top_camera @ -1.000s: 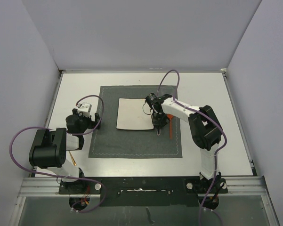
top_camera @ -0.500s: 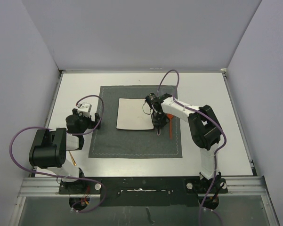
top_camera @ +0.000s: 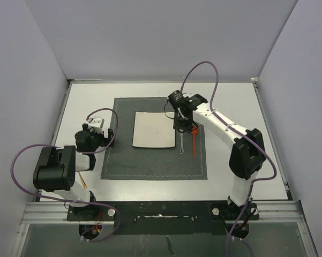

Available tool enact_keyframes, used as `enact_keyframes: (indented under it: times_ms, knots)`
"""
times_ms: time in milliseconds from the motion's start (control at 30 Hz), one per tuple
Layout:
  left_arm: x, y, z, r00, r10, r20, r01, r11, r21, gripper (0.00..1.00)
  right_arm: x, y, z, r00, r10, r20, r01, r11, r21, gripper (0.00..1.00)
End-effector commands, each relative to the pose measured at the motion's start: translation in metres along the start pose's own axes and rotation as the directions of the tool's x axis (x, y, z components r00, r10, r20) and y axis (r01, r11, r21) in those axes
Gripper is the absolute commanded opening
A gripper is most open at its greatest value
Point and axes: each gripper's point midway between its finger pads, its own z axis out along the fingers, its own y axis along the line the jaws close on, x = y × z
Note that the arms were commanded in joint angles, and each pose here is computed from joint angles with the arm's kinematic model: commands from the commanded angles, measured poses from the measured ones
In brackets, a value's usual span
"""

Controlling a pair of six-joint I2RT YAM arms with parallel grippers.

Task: Set the dinner table for one person
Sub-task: Adjust the knife on the napkin.

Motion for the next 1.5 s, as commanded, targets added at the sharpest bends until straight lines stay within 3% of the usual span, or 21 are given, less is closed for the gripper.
enact_keyframes:
  times_ms: [0, 733, 1067, 1467]
  knots:
    - [-0.016, 0.001, 0.003, 0.998, 0.015, 0.067, -0.015, 1.000, 0.004, 0.98, -0.032, -0.001, -0.064, 0.988, 0.026, 0.154, -0.015, 0.997, -0.074, 0.30]
    - [-0.016, 0.001, 0.003, 0.998, 0.015, 0.066, -0.015, 1.000, 0.004, 0.98, -0.007, -0.014, 0.018, 0.995, -0.030, 0.095, 0.027, 0.999, 0.034, 0.29]
    - [-0.016, 0.001, 0.003, 0.998, 0.015, 0.066, -0.015, 1.000, 0.003, 0.98, -0.011, -0.022, 0.075, 0.998, -0.054, 0.023, 0.054, 0.998, -0.025, 0.29]
    - [-0.016, 0.001, 0.003, 0.998, 0.015, 0.067, -0.015, 1.000, 0.004, 0.98, -0.012, -0.008, 0.067, 0.994, -0.106, 0.032, 0.109, 0.985, -0.136, 0.28]
